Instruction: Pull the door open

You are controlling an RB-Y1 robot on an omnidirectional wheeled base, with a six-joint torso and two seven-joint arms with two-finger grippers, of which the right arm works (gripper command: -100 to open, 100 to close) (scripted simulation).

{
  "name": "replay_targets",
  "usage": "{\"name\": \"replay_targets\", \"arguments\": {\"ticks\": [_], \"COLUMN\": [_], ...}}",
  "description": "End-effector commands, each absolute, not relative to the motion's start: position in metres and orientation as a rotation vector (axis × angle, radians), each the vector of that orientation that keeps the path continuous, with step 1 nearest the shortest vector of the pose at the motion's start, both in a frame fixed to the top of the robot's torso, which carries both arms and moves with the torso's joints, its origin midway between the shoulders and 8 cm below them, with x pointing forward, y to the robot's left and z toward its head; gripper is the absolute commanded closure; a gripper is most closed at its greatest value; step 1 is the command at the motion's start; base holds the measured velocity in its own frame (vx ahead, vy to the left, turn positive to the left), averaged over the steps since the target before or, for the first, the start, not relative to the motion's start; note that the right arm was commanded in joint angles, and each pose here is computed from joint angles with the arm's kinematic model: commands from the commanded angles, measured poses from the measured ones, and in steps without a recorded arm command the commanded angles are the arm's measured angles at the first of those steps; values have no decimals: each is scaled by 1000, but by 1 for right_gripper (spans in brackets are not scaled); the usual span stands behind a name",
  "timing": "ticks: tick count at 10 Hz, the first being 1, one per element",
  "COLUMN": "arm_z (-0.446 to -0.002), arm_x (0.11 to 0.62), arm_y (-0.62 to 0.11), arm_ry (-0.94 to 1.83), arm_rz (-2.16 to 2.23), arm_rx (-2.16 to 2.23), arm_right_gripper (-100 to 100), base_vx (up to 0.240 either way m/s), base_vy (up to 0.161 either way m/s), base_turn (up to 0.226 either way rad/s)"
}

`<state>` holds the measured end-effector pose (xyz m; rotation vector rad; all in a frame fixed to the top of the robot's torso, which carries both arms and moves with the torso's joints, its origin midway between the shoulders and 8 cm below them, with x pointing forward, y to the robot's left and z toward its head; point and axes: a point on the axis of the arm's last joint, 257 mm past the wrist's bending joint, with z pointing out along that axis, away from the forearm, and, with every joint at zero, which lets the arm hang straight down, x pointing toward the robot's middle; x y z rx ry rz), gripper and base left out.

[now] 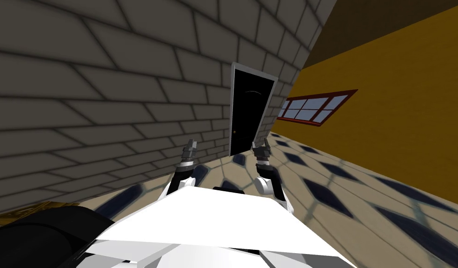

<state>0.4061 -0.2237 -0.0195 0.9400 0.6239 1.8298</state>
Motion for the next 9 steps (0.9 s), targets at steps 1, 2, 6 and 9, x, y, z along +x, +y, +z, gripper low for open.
{"name": "replay_targets", "arguments": {"ticks": [1,2,6,9], "arm_z": [-26,-32,-59,-81], "arm_x": [414,419,438,452], "arm_y": [-214,-207,-181,-162], "arm_ry": [621,620,622,624], "arm_rz": [1902,1946,2113,2226], "arm_rx": [982,1011,1136,1243], "arm_right_gripper": [-100,-100,-100,-100], "base_vx": [88,103,104,95], "base_vy": [-14,-12,-13,-7], "base_turn": [29,29,33,32]}}
